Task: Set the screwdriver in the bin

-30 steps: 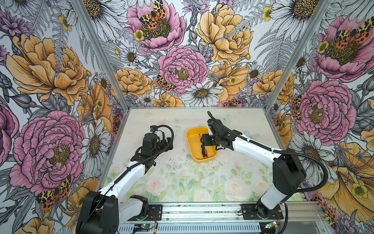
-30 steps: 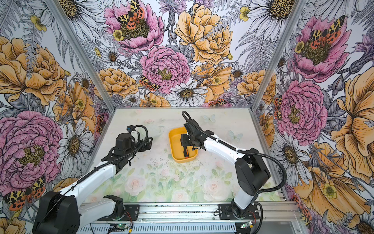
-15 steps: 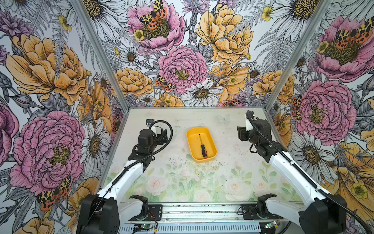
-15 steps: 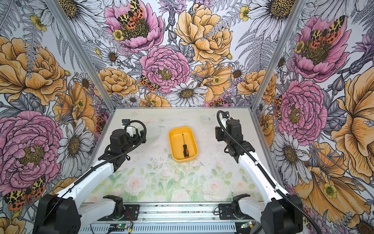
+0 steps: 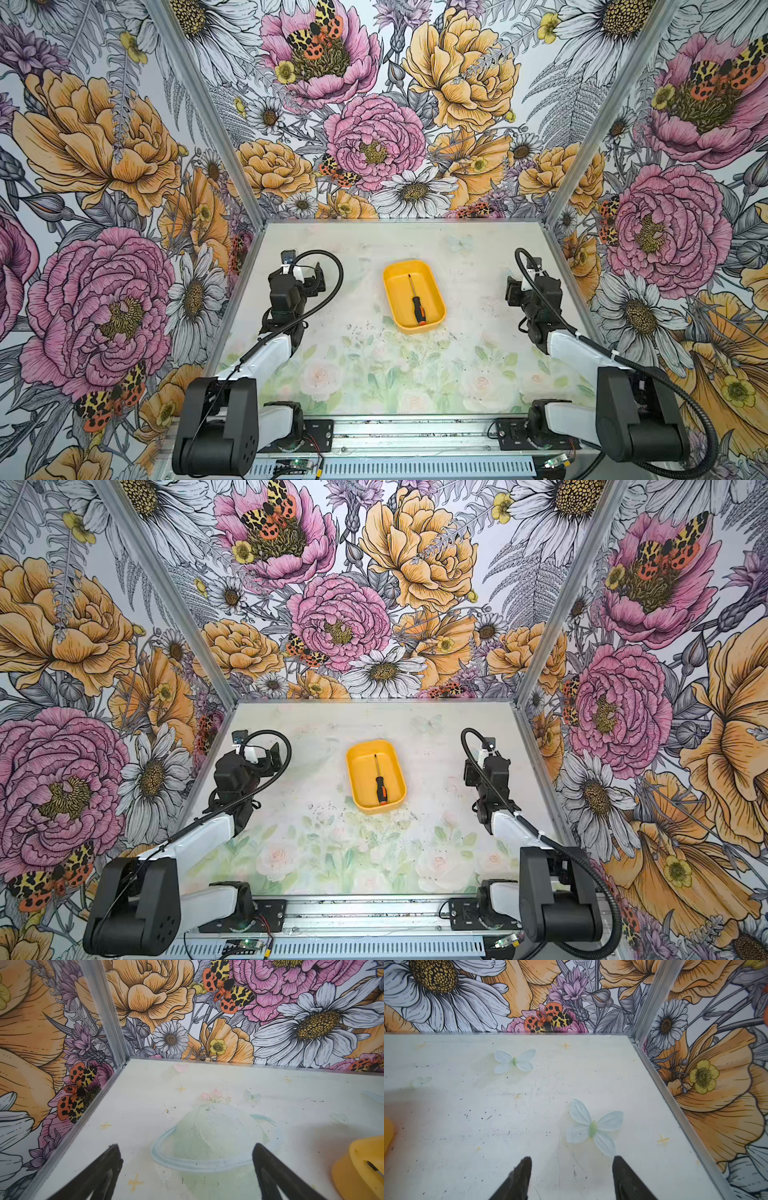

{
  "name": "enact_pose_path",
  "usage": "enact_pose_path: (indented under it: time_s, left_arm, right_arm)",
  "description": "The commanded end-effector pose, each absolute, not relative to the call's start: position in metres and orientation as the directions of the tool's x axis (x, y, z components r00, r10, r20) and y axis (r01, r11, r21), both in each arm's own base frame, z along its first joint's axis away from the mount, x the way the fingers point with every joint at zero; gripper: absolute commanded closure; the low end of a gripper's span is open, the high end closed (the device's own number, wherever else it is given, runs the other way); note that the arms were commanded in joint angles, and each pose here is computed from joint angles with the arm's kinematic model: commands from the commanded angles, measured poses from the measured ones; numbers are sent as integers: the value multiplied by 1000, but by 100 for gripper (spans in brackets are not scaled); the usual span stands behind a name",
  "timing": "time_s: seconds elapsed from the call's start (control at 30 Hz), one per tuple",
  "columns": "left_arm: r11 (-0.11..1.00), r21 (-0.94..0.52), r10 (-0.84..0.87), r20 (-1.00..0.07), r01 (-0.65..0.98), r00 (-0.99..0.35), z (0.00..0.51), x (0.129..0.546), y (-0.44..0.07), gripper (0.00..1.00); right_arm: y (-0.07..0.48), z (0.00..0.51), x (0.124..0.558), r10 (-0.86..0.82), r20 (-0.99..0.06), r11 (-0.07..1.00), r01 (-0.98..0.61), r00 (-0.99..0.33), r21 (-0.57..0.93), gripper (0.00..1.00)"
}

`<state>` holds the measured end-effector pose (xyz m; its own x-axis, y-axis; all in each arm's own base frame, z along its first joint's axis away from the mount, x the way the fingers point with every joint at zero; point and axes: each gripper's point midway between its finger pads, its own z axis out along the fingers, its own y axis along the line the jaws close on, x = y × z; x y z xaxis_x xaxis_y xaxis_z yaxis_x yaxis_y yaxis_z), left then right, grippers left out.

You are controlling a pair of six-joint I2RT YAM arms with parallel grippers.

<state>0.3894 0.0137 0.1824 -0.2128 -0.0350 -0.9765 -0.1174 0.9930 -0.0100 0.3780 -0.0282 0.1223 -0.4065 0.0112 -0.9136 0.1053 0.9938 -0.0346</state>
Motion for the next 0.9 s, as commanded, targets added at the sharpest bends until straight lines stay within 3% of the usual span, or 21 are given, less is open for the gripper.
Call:
enact_pose_path:
  time_s: [0.0,0.53,0.73,0.87]
  left_arm:
    - [996,-10,-21,-993,-91,-119,189,389,15,1]
    - [997,-56,-62,-989,-49,-133,142,395,14,1]
    - [998,-52,-58,-986,-39,-158,132,402,12,1]
    - [998,-52,-57,-982,-30,-179,130,407,11,1]
  right_arm:
    - [-34,142,390,62,-969,992,126,-240,32,36]
    - [-31,112,400,55,-964,993,113,-260,26,35]
    - [-31,113,401,47,-964,993,121,-263,16,18]
    - [-31,112,400,44,-963,992,124,-266,12,12]
